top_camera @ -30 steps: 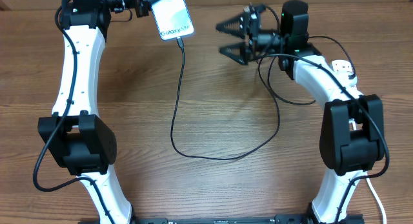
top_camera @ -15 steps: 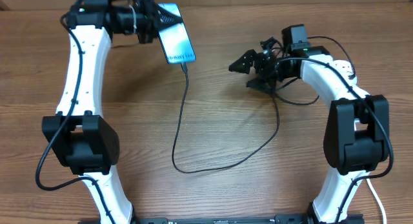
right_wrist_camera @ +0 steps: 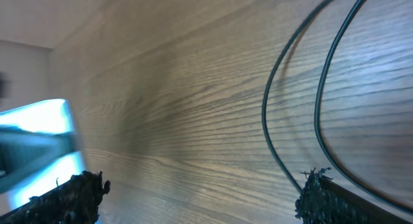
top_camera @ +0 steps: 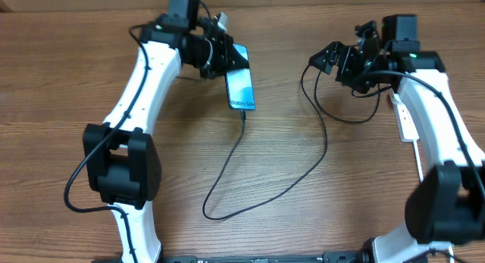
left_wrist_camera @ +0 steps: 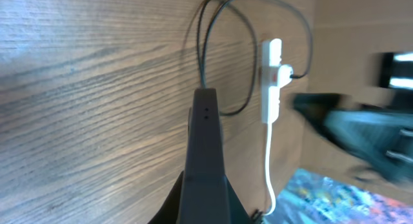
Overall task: Plug charger to phone and switch on socket
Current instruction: 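Lower the phone with the left gripper flat onto the table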
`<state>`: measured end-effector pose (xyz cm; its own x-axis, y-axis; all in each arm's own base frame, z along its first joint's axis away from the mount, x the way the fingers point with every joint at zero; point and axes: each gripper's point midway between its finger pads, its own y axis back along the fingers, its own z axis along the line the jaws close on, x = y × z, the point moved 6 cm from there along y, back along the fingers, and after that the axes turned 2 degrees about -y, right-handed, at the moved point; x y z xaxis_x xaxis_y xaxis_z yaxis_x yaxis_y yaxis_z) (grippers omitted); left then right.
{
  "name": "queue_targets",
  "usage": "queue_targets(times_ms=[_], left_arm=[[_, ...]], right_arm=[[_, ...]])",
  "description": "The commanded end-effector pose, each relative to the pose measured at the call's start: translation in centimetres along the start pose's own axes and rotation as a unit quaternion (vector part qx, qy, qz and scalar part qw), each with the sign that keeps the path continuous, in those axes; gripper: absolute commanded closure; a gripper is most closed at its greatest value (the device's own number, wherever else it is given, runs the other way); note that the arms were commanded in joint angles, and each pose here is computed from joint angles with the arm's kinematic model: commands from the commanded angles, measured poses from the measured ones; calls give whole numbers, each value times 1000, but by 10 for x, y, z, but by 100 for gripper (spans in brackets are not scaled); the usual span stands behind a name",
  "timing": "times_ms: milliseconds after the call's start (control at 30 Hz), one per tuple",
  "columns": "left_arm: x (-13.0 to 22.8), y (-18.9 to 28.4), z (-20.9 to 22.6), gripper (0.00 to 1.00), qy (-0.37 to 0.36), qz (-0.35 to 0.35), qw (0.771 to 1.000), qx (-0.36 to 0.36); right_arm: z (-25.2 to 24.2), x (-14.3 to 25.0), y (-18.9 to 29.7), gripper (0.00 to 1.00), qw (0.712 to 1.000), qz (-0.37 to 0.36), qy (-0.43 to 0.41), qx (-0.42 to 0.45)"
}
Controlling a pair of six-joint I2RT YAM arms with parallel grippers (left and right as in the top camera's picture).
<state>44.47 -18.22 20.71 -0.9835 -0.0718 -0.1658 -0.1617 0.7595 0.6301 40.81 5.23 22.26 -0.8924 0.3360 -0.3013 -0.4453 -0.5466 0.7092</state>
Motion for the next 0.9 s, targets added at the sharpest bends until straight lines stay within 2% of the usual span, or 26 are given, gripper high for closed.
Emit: queue_targets(times_ms=[0, 333, 867], left_arm=[[9, -14, 7, 96, 21, 8, 1000, -5], [23, -56, 28, 96, 50, 35, 998, -3], [51, -117, 69, 96, 81, 86, 991, -61]], right_arm=[[10, -1, 24, 0, 999, -32, 27, 25], [10, 12, 33, 0, 999, -14, 16, 39], [6, 17, 33, 0, 998, -1, 19, 52]])
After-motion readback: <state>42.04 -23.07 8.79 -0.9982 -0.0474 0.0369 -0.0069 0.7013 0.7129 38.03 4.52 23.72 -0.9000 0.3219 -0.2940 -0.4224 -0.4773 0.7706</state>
